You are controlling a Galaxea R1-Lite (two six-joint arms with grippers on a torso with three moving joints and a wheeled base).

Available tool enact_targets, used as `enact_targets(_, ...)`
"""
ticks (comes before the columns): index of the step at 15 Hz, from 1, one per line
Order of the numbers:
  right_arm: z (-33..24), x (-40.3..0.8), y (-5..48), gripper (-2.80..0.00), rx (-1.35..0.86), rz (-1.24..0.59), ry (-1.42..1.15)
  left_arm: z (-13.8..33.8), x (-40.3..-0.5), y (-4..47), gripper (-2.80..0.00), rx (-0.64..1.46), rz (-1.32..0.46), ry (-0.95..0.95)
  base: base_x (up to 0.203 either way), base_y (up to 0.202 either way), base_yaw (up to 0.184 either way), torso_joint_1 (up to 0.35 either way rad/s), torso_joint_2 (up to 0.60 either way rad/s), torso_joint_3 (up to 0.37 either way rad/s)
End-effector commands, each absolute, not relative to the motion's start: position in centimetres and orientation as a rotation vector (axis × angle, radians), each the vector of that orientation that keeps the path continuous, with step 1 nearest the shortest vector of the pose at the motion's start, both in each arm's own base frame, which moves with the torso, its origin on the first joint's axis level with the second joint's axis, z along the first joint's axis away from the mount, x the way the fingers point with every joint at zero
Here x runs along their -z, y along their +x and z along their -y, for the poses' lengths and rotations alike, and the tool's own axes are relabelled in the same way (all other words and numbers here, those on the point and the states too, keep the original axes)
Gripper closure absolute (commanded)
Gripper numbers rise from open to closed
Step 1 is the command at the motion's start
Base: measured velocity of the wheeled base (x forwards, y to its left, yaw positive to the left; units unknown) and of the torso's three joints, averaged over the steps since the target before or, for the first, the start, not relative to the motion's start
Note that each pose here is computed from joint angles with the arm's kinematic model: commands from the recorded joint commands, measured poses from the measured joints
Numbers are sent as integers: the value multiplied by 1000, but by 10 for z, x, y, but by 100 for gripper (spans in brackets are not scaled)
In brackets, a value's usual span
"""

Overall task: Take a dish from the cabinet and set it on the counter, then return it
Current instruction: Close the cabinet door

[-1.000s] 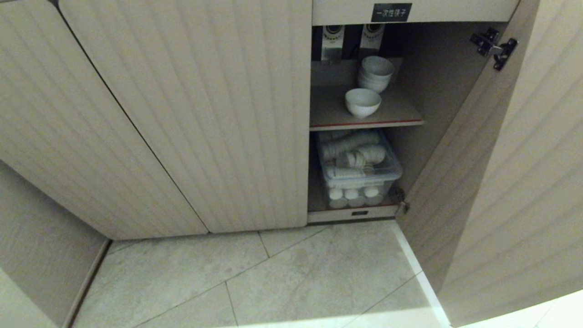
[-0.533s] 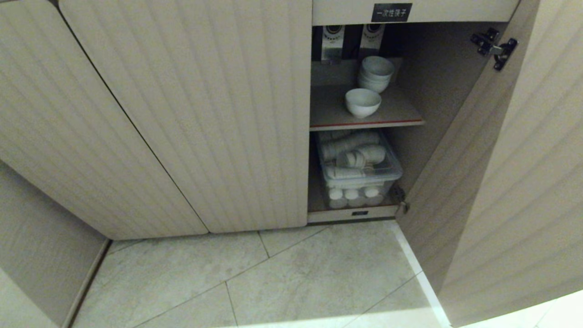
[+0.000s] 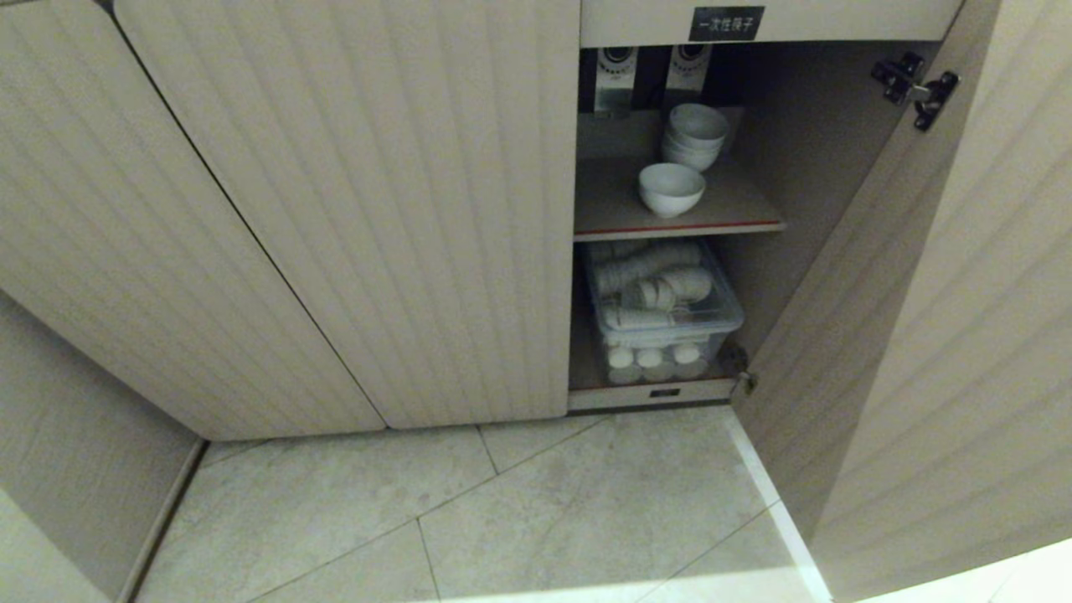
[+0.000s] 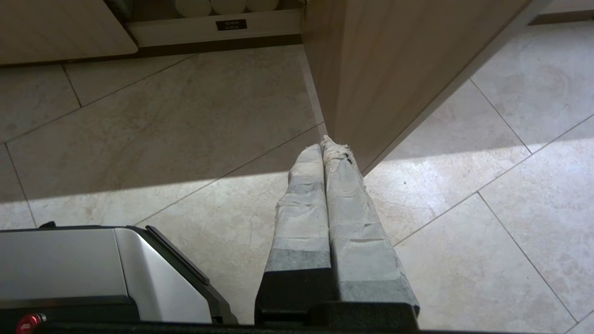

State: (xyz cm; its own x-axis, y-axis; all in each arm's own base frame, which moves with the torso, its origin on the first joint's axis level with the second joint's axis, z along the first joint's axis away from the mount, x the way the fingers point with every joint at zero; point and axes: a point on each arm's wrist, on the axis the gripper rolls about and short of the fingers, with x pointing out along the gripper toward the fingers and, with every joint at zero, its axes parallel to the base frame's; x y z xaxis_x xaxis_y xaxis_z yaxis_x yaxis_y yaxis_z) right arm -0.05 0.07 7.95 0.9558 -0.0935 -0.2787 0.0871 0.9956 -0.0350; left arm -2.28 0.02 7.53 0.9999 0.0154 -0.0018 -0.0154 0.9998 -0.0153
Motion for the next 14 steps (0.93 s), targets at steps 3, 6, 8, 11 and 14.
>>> enact_targets(3,-1,-79,0,0,91,-285,-22,0,-75,-23,0,-17,-1,-17,-1,-73,0,2,-1,3)
enact_targets(6,-1,-79,0,0,91,-285,-22,0,-75,-23,0,-17,-1,-17,0,-198,0,-1,2,5)
enact_targets(8,-1,-79,0,0,91,-285,-22,0,-75,-23,0,-17,-1,-17,0,-193,0,1,2,3)
enact_targets(11,-1,-79,0,0,91,-285,-22,0,-75,-23,0,-17,-1,-17,0,-195,2,5,1,7)
enact_targets(14,-1,-79,0,0,91,-285,-22,0,-75,-23,0,-17,-1,-17,0,-192,1,4,4,4)
